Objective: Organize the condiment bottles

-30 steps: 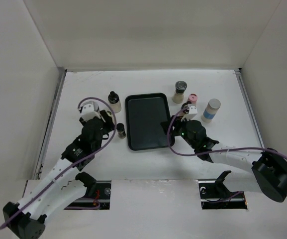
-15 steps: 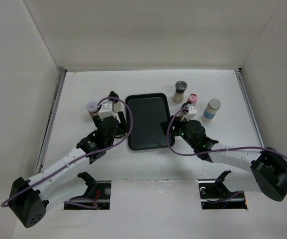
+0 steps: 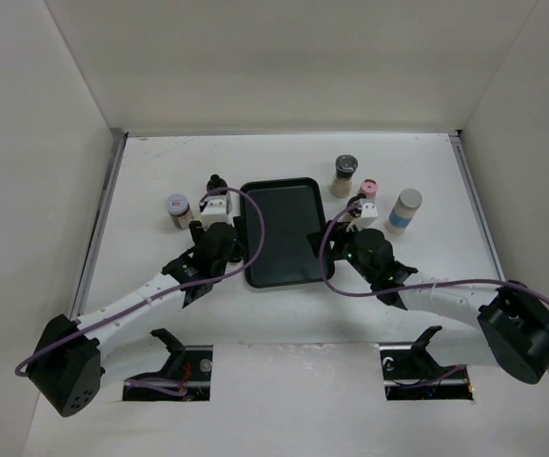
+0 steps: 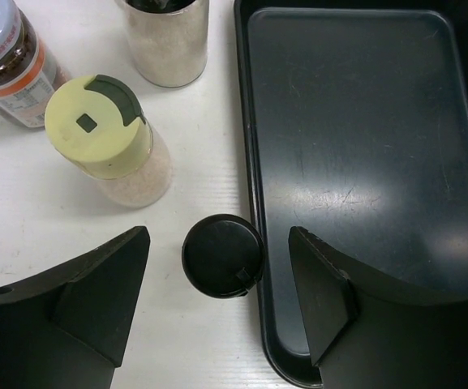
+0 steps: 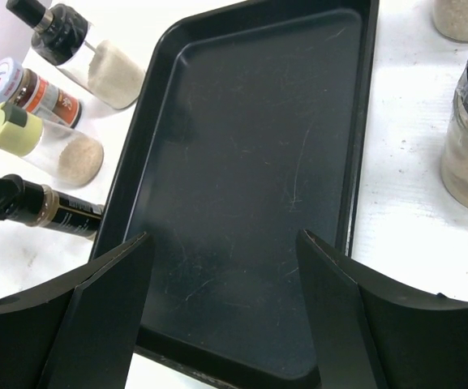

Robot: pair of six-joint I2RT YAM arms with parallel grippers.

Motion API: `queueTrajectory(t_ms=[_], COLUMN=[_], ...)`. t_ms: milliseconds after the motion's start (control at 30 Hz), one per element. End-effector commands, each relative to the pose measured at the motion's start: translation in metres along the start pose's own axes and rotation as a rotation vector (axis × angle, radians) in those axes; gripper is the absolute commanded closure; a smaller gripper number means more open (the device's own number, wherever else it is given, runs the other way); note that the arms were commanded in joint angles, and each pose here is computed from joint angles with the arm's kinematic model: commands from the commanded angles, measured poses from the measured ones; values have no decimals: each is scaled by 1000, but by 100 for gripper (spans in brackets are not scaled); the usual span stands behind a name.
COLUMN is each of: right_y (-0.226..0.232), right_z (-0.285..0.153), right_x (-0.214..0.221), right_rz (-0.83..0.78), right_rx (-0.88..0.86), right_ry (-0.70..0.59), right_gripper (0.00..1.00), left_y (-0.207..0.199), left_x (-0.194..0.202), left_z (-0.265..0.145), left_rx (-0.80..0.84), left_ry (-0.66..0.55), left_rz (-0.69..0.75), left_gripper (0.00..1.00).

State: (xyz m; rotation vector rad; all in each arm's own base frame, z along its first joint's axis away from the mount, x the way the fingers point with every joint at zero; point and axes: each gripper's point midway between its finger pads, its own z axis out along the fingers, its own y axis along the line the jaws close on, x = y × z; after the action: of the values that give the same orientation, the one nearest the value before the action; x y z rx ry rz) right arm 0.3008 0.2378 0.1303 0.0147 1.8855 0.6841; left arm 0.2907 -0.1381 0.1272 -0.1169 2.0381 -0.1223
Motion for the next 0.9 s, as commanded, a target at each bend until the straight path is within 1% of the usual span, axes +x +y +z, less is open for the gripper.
queueTrajectory(t_ms=[0, 133, 267, 300, 467, 567, 700, 767, 867], right_y=[18, 16, 19, 19, 21, 19, 20, 16, 18], right_z=[5, 7, 4, 4, 4, 5, 3, 4, 3], right_x=[-22, -20, -23, -22, -22, -22, -24, -23, -24], right_rz=[27, 31, 31, 34, 31, 39, 39, 47, 52], right_rx=[-52, -45, -60, -61, -70, -66, -71, -60, -64], right_ry=[-54, -46, -58, -57, -55, -54, -61, -61, -58], right_gripper=[23, 23, 23, 23, 23, 24, 24, 24, 24], left_y=[-2, -5, -6, -7, -13, -14, -24, -34, -54], left_x=[-8, 2, 6, 5, -3, -26, -74, -93, -112], left_z=[0, 7, 15, 16, 20, 14, 0, 2, 16], left_rx=[22, 18, 12, 16, 26, 22, 47, 65, 97], left_ry=[-42, -11, -9, -12, -26, -76, -182, -208, -240], left_rz=[-24, -2, 0, 2, 9, -5, -48, -57, -60], left_gripper=[32, 35, 42, 45, 66, 71, 72, 72, 72])
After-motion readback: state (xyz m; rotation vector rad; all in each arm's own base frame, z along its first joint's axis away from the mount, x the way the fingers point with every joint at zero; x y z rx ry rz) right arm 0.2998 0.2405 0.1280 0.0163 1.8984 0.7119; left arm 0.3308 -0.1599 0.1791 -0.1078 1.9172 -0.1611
